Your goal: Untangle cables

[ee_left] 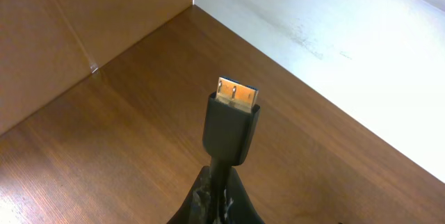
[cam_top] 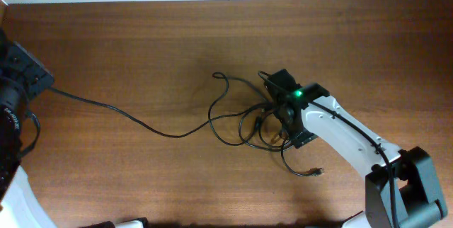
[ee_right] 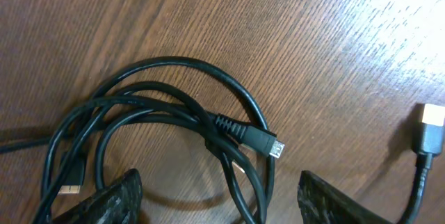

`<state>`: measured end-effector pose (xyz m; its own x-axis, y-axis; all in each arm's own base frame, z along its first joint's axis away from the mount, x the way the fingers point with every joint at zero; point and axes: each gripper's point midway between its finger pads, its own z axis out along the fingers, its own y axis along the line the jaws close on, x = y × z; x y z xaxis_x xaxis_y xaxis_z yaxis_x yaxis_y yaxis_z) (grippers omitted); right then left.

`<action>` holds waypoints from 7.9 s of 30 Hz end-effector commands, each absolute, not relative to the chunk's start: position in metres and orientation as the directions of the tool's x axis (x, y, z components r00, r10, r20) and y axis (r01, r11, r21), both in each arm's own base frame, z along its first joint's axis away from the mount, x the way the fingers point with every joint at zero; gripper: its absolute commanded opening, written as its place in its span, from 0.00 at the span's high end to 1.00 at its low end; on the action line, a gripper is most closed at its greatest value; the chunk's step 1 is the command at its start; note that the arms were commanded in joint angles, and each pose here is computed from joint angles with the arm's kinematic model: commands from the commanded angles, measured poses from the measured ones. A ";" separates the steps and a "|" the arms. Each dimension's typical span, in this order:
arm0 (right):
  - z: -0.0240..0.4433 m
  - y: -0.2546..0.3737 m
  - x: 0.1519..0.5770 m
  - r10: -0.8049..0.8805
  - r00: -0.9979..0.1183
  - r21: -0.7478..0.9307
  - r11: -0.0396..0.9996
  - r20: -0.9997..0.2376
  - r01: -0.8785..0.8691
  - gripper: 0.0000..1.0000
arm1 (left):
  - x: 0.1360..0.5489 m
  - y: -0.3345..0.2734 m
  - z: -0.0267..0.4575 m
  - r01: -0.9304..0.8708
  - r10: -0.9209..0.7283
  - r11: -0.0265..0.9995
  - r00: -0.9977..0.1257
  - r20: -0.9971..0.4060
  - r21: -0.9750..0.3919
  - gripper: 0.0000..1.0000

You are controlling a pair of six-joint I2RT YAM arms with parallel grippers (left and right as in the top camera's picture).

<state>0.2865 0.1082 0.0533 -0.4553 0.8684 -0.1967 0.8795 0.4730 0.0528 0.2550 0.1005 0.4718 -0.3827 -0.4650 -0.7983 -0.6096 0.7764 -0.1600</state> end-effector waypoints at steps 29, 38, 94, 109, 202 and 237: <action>0.019 0.105 0.277 0.852 -0.487 0.015 0.499 -0.192 0.866 0.96 | 0.258 0.093 0.471 -0.573 -0.465 0.800 -0.400 -0.790 -0.181 1.00; 0.346 0.131 0.305 0.503 -0.644 0.448 0.854 -0.576 0.265 0.96 | 0.287 0.071 0.455 -0.486 -0.435 0.857 -0.499 -0.750 -0.174 1.00; 0.052 0.183 0.251 -0.805 -0.564 0.377 0.473 -0.182 -0.796 0.41 | 0.235 0.146 0.464 -0.701 -0.546 0.690 -0.341 -0.766 -0.180 1.00; 0.042 0.175 0.238 -0.797 -0.589 0.395 0.504 -0.129 -0.768 0.37 | 0.235 0.145 0.463 -0.699 -0.545 0.693 -0.346 -0.764 -0.178 1.00; 0.402 0.181 0.461 0.006 -0.578 0.104 0.985 -0.816 -0.136 0.96 | 0.258 0.216 0.461 -0.836 -0.520 0.543 -0.257 -0.815 -0.083 1.00; 0.547 0.127 0.397 0.083 -0.256 0.147 0.959 -0.963 -0.242 0.96 | 0.279 0.219 0.444 -0.818 -0.549 0.568 -0.297 -0.781 -0.088 1.00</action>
